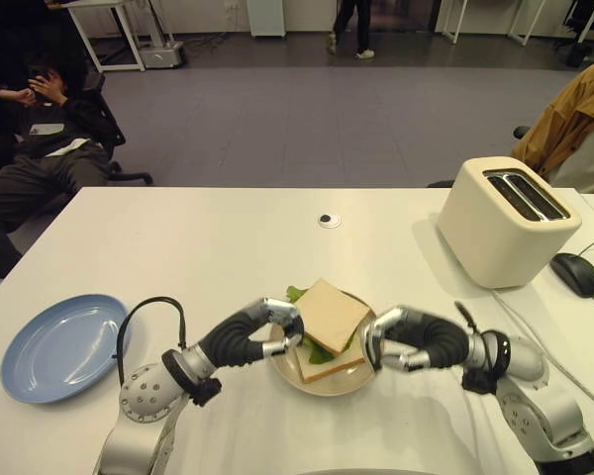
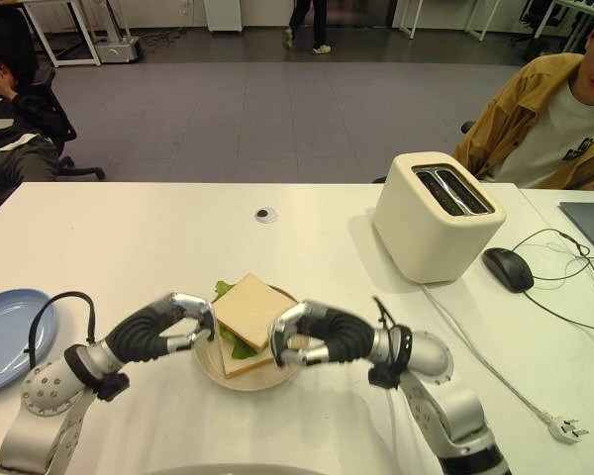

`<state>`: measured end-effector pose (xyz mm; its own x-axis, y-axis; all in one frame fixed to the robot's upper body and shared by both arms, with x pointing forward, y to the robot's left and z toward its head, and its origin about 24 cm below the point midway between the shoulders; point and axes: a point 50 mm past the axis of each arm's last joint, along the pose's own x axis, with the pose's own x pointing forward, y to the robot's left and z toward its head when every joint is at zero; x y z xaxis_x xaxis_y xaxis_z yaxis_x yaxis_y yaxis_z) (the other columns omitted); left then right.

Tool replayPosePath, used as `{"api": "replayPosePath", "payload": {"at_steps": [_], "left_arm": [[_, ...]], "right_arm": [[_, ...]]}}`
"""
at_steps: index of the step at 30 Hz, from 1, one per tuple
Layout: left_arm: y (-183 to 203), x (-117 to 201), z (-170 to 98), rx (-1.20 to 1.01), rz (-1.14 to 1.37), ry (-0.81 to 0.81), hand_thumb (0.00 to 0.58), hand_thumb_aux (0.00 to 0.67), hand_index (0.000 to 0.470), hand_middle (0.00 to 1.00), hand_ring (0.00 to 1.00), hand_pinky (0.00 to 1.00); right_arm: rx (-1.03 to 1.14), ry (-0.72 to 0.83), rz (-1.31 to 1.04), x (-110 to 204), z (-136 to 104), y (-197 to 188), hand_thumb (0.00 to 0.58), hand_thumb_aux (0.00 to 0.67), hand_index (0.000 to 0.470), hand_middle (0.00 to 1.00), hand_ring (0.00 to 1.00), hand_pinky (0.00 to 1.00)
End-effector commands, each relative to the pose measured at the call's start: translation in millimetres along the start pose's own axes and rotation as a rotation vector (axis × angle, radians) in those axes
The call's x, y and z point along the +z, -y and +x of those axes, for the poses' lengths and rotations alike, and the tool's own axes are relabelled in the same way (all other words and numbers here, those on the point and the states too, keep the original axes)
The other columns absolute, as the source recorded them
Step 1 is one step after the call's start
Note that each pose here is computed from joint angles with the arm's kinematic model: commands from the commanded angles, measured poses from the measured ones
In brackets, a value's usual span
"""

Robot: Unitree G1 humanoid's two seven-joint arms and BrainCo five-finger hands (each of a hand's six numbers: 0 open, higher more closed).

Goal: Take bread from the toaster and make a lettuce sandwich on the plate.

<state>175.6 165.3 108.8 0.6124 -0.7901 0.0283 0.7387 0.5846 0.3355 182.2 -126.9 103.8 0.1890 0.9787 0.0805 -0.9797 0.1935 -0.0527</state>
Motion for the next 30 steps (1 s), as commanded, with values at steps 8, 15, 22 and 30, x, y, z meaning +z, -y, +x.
{"api": "replayPosePath", "payload": {"at_steps": [8,15,22,30], "left_arm": [[56,-44,-11,-0.594,0.234,-0.443,0.58,0.67,0.47,1.0,1.0,1.0],[21,-73,38,-0.297,0.608,-0.508,0.58,0.67,0.47,1.0,1.0,1.0],[-31,-81,82,-0.004,0.916,-0.5,0.58,0.67,0.47,1.0,1.0,1.0],[-54,-98,106,0.079,1.009,-0.501,0.58,0.67,0.47,1.0,1.0,1.0]], "right_arm": [[0.16,-0.436,-0.15,-70,18,-27,0.58,0.67,0.47,1.0,1.0,1.0],[-0.211,-0.439,-0.488,-69,44,22,0.58,0.67,0.47,1.0,1.0,1.0],[-0.517,-0.444,-0.696,-60,44,75,0.58,0.67,0.47,1.0,1.0,1.0],[-0.69,-0.388,-0.733,-63,53,110,0.58,0.67,0.47,1.0,1.0,1.0]]}}
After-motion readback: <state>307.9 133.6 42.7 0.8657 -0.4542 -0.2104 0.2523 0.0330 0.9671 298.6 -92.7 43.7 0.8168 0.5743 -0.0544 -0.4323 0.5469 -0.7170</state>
